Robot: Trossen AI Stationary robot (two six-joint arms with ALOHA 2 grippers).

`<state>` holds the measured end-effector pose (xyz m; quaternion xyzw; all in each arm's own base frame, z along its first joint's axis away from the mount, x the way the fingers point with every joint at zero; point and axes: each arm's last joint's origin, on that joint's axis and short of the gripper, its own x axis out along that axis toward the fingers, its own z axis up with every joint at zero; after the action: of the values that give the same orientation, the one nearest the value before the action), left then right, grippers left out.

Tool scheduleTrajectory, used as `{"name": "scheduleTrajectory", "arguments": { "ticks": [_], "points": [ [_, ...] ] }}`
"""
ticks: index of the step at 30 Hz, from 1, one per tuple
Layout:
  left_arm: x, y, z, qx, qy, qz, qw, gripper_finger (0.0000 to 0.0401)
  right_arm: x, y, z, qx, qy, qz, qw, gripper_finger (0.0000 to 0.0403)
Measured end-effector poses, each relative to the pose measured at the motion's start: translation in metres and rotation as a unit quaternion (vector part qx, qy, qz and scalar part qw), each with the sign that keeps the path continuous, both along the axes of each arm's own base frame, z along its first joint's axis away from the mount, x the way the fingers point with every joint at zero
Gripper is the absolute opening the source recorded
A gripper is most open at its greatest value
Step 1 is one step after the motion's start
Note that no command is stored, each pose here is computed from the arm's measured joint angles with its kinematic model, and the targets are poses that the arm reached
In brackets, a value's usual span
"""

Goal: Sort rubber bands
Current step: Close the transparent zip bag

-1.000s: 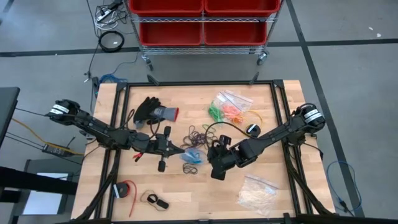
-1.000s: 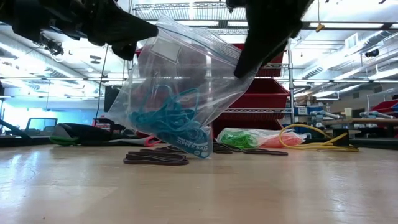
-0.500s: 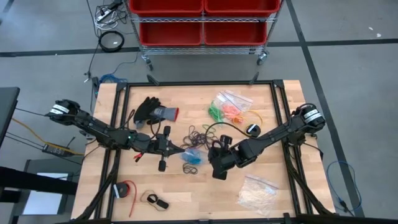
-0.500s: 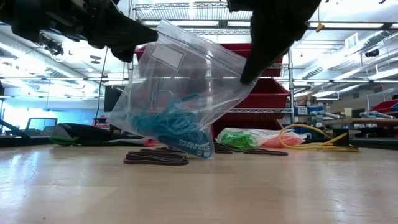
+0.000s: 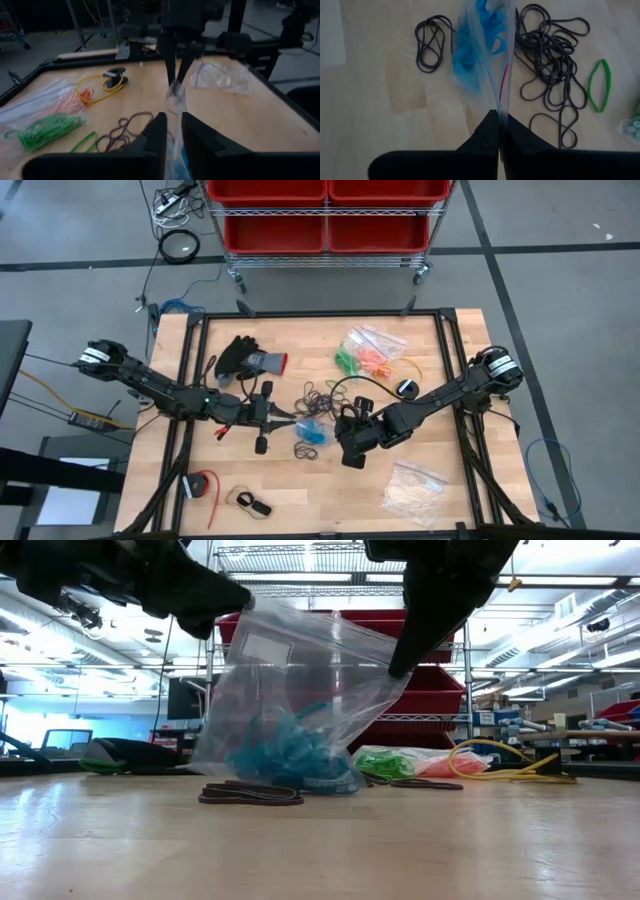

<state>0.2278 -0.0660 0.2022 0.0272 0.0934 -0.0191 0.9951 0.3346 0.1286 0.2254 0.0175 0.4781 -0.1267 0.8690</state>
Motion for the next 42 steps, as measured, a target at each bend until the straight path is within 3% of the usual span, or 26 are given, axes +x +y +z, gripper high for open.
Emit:
{"name": "scheduleTrajectory", "arguments": {
  "ticks": [6, 9, 14, 19, 23, 28, 42],
  "points": [
    [-0.011, 0.003, 0.006, 0.004, 0.019, 0.000, 1.000, 0.0135, 0.000, -0.001, 0.000, 0.013, 0.005, 0.006, 1.000, 0.0000],
    [-0.016, 0.005, 0.020, -0.006, -0.009, -0.006, 1.000, 0.0163, 0.001, -0.005, 0.003, 0.019, 0.002, 0.005, 1.000, 0.0000],
    [-0.013, 0.003, 0.068, 0.004, -0.030, -0.013, 0.999, 0.0188, 0.011, -0.008, 0.024, 0.024, -0.021, 0.017, 0.999, 0.0000],
    [0.009, -0.007, 0.108, 0.072, 0.045, -0.034, 0.996, 0.0190, 0.021, -0.011, 0.051, 0.016, -0.053, 0.042, 0.998, 0.0000],
    [0.034, -0.016, 0.110, 0.107, 0.136, -0.047, 0.984, 0.0190, 0.024, -0.015, 0.056, 0.010, -0.058, 0.045, 0.997, 0.0000],
    [0.062, -0.023, 0.084, 0.137, 0.230, -0.049, 0.962, 0.0190, 0.024, -0.018, 0.055, 0.012, -0.051, 0.045, 0.998, 0.0000],
    [0.102, -0.021, 0.083, 0.148, 0.222, -0.052, 0.962, 0.0190, 0.026, -0.022, 0.054, 0.024, -0.047, 0.047, 0.998, 0.0000]
  ]
}}
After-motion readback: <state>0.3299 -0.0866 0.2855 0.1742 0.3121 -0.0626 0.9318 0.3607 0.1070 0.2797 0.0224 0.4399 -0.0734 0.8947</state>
